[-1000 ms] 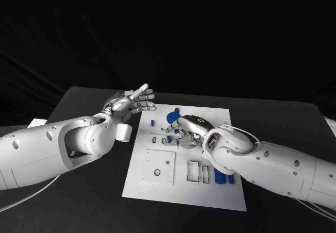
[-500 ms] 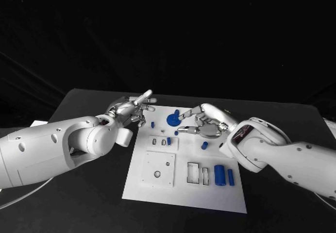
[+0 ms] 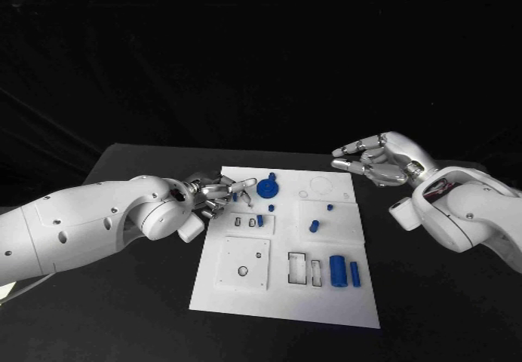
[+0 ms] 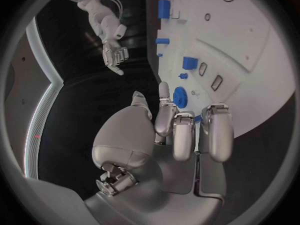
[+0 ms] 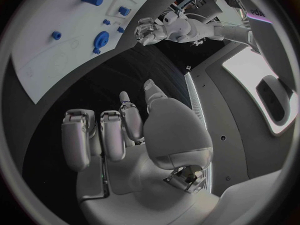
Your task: Assemble the parts on the task board
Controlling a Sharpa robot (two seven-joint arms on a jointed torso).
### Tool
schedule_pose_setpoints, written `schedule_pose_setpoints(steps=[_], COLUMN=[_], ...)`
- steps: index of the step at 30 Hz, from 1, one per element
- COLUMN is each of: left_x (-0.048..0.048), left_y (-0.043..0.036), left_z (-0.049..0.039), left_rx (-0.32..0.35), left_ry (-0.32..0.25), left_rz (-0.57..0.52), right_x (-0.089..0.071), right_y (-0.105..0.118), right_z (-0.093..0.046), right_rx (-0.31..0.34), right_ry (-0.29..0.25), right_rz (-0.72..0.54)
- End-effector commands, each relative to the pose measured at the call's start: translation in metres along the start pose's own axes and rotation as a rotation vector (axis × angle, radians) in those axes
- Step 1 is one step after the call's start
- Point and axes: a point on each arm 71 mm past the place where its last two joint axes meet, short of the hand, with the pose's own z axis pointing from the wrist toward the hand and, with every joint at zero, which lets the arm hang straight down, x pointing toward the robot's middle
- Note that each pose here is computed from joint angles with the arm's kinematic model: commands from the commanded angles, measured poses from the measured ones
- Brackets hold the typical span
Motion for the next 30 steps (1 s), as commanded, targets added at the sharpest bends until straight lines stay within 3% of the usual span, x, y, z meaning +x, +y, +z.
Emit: schedule_pose_setpoints(steps=[1, 5, 12, 18, 23, 30], left_x=[0.0007, -0.002, -0.0081, -0.0117, -0.0073, 0.002], left_y=[0.0046, -0.0018, -0.02, -0.0349, -0.0457, -0.0579], left_z=[0.0006, 0.002, 0.0025, 0.0033, 0.0091, 0.0195], left_rx=[-0.142, -0.193, -0.248, -0.331, -0.41, -0.46], left_ry=[0.044, 0.034, -0.008, 0.003, 0.032, 0.049], left_rz=[0.235, 0.309, 0.393, 0.49, 0.599, 0.701], right_x=[-0.007, -0.017, -0.025, -0.027, -0.029, -0.028], right_y=[-0.006, -0.014, -0.02, -0.023, -0.025, -0.026], right_z=[-0.001, -0.003, -0.004, -0.004, -0.003, -0.001], right_rx=[0.033, 0.057, 0.075, 0.084, 0.091, 0.094], right_ry=[-0.023, -0.048, -0.064, -0.07, -0.074, -0.074], right_rz=[0.052, 0.042, 0.025, 0.02, 0.016, 0.011])
